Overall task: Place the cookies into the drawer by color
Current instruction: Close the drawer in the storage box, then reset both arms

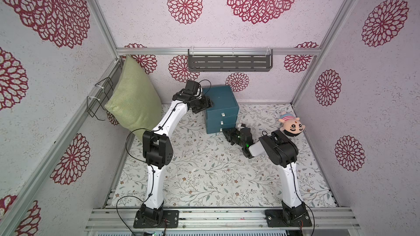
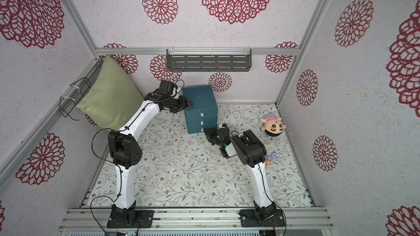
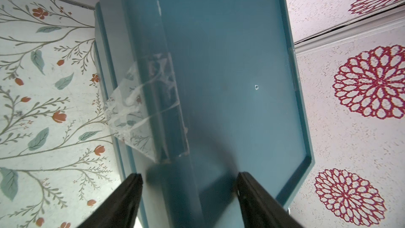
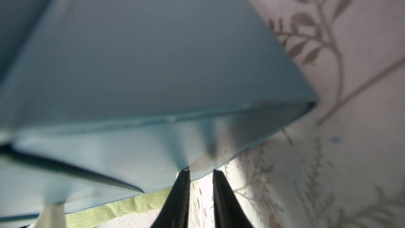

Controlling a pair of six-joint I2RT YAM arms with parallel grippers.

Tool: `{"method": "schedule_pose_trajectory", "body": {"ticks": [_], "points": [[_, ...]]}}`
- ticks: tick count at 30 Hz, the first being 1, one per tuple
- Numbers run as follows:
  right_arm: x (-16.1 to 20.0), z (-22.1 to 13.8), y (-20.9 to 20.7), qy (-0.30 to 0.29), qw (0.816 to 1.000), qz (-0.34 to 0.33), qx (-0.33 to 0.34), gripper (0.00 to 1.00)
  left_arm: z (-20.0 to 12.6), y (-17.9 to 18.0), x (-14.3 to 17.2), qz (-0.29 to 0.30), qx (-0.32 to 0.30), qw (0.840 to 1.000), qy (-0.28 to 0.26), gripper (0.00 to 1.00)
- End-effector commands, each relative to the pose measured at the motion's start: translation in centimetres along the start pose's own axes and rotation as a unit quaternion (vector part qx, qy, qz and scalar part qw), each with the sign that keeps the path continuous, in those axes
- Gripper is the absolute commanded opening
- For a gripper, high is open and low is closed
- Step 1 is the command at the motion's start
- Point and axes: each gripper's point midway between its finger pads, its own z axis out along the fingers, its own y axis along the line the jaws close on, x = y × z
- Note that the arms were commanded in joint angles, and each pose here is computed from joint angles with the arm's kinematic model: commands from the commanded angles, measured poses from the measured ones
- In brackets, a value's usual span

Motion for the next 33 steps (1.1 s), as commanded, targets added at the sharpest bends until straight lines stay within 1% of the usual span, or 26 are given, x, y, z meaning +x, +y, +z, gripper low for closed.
{"method": "schedule_pose_trajectory", "body": {"ticks": [1,4,8,10,13,17,20,22,24,25,26,27,29,33], "points": [[-0.4,-0.8,2.0,-0.017,0.999,-0.03,-0.016,0.24,2.1,3.1,3.9,-0.009,-0.055,0.996,0.064,0.75],[-0.6,-0.8,2.4,-0.021,0.999,-0.039,-0.013,0.24,2.1,3.0,4.0,-0.008,-0.054,0.996,0.065,0.75],[-0.7,0.2,2.4,-0.014,0.999,-0.037,-0.014,0.24,1.9,2.8,4.0,-0.008,-0.053,0.997,0.064,0.75],[-0.5,0.1,2.3,-0.013,0.999,-0.041,-0.011,0.24,1.6,2.8,4.0,-0.007,-0.053,0.997,0.062,0.75],[-0.4,-1.4,2.6,-0.017,0.998,-0.055,-0.011,0.24,0.9,2.5,3.9,-0.004,-0.052,0.997,0.056,0.75],[-0.2,-5.1,2.7,-0.031,0.995,-0.099,0.009,0.25,-0.6,1.8,3.7,-0.002,-0.042,0.998,0.042,0.77],[-0.2,-7.7,2.9,-0.034,0.99,-0.136,0.017,0.26,-2.4,0.6,3.3,0.0,-0.028,0.999,0.025,0.8],[0.1,-9.2,2.8,-0.027,0.985,-0.166,0.031,0.29,-3.7,-0.1,3.0,0.003,-0.021,1.0,0.012,0.83],[0.5,-10.5,3.0,-0.017,0.978,-0.203,0.047,0.35,-5.3,-0.8,2.9,0.007,-0.015,1.0,0.0,0.86],[0.7,-11.0,3.1,-0.012,0.974,-0.22,0.052,0.38,-6.1,-1.2,3.0,0.009,-0.012,1.0,-0.005,0.94],[1.0,-11.7,3.4,-0.008,0.97,-0.237,0.057,0.42,-7.6,-1.9,2.9,0.014,-0.006,1.0,-0.019,0.99],[1.1,-12.4,3.8,-0.004,0.965,-0.254,0.061,0.47,-8.4,-2.1,3.1,0.017,-0.005,1.0,-0.025,0.97],[1.5,-13.6,4.4,0.005,0.955,-0.288,0.072,0.54,-9.9,-2.6,3.6,0.021,-0.002,0.999,-0.037,0.97],[2.0,-16.7,5.5,0.013,0.934,-0.345,0.091,0.72,-13.2,-3.0,5.6,0.028,-0.002,0.997,-0.067,0.98]]}}
